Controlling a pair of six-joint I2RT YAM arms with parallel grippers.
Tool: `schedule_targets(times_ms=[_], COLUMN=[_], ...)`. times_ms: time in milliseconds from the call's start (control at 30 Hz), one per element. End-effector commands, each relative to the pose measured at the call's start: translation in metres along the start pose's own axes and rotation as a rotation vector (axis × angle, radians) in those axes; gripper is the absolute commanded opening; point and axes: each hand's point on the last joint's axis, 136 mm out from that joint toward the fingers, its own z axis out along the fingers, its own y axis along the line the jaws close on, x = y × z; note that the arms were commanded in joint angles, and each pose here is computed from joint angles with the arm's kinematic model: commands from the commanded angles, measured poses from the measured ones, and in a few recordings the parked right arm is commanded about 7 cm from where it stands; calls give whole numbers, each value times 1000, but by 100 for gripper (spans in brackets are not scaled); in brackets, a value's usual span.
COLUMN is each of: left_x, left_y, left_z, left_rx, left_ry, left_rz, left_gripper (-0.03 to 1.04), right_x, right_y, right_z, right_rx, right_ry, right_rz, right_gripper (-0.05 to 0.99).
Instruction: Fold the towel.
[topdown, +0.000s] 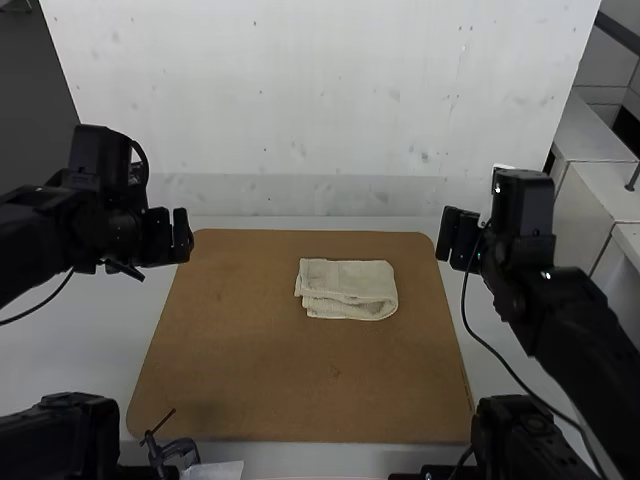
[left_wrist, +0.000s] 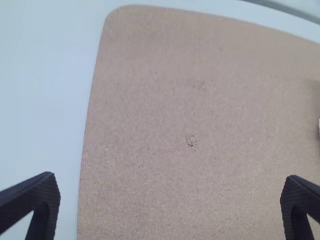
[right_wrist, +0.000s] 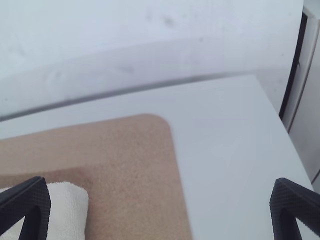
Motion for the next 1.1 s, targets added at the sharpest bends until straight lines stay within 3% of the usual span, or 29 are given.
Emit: schedule_targets(times_ms=[0, 400, 600, 700, 867, 933, 1067], left_x=[-18, -29, -38, -36, -31, -25, 1], left_y=[3, 9, 26, 36, 39, 41, 40], left_z=[-31, -88, -118, -121, -136, -131, -112], left_rx=[-22, 9, -43, -81, -90, -100, -121], left_ry=[-155, -449, -581, -583, -643, -615, -497], left_rz=[2, -34, -68, -85, -93, -76, 48], left_gripper=[99, 99, 99, 98, 97, 97, 97], right_x=[-16, -34, -37, -40, -35, -33, -24], right_y=[-9, -12, -12, -12, -12, -13, -14], right_z=[-22, -61, -62, -63, -60, -59, -58], right_rx=[16, -2, 0, -4, 1, 4, 10], right_ry=[-133, -361, -378, -386, -372, -363, -314], right_rz=[-14, -29, -26, -25, -39, -46, -76], right_gripper=[95, 95, 95, 95, 95, 95, 96])
